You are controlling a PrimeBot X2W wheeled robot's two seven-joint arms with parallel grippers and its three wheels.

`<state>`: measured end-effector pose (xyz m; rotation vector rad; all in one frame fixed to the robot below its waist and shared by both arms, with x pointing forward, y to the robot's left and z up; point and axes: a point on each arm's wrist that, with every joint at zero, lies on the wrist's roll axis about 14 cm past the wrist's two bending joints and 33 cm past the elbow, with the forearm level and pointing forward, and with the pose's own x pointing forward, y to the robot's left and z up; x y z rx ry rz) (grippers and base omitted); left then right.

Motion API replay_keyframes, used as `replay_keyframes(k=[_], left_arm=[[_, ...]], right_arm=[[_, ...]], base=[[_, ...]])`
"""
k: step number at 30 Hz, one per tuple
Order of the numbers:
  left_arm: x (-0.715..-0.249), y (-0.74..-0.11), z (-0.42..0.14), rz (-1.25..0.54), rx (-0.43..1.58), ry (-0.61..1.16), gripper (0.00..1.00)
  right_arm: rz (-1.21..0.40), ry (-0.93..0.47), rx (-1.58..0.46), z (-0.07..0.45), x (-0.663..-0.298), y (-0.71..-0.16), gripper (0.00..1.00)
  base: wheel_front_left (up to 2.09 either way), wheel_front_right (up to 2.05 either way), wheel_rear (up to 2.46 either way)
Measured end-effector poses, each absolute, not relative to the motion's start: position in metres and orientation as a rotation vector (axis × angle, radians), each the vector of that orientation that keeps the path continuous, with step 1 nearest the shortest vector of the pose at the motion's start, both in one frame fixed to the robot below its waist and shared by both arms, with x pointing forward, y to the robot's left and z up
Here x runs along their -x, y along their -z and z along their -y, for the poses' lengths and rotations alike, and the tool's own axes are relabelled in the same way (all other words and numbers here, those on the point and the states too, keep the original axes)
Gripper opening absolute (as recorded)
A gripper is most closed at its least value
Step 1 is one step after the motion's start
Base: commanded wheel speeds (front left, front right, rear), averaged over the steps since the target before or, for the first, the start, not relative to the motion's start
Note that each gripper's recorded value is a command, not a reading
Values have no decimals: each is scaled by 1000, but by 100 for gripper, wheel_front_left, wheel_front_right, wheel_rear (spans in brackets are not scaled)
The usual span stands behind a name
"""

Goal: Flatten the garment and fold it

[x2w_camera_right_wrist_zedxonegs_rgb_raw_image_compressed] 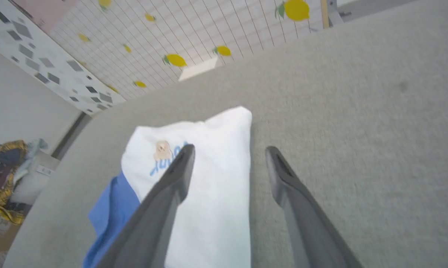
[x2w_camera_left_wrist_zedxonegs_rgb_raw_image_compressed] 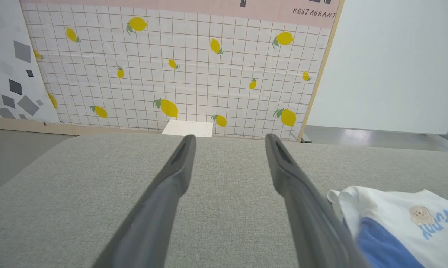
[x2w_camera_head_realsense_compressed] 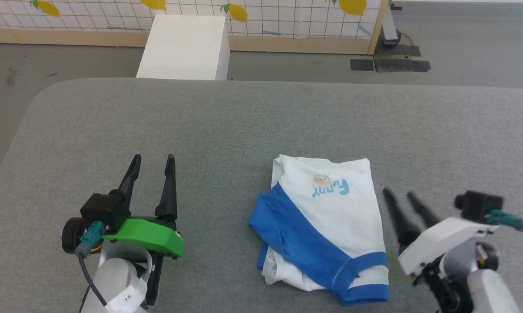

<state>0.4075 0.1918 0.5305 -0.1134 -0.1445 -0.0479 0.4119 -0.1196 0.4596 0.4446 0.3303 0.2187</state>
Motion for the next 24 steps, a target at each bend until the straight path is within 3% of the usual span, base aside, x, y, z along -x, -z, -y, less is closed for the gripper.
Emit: replay_keyframes(k=[12, 13, 14, 15, 16, 17, 24], left_arm=[[-402, -529, -196, 140, 113, 32, 100], [-402, -529, -197, 139, 114, 30, 100], [-402, -528, -197, 139, 114, 28, 100], [-401, -528, -198, 138, 114, 27, 100], [-401, -528, -198, 137, 114, 26, 100], [-401, -528, -198, 137, 115, 25, 100], [-407, -531, -196, 154, 120, 31, 100]], right_arm=[[-697, -272, -465, 88, -389, -385, 100], [-712, -281, -461, 86, -389, -383, 93], [-724, -288, -457, 83, -390, -382, 69], [-731, -294, -452, 82, -390, -382, 34], [-737, -301, -442, 81, -391, -382, 5], [-739, -304, -431, 80, -391, -382, 0], [-730, -344, -125, 86, -396, -392, 0]], base=[[0, 0, 0], [0, 0, 0], [0, 0, 0], [0, 0, 0], [0, 0, 0], [0, 0, 0], [0, 0, 0]])
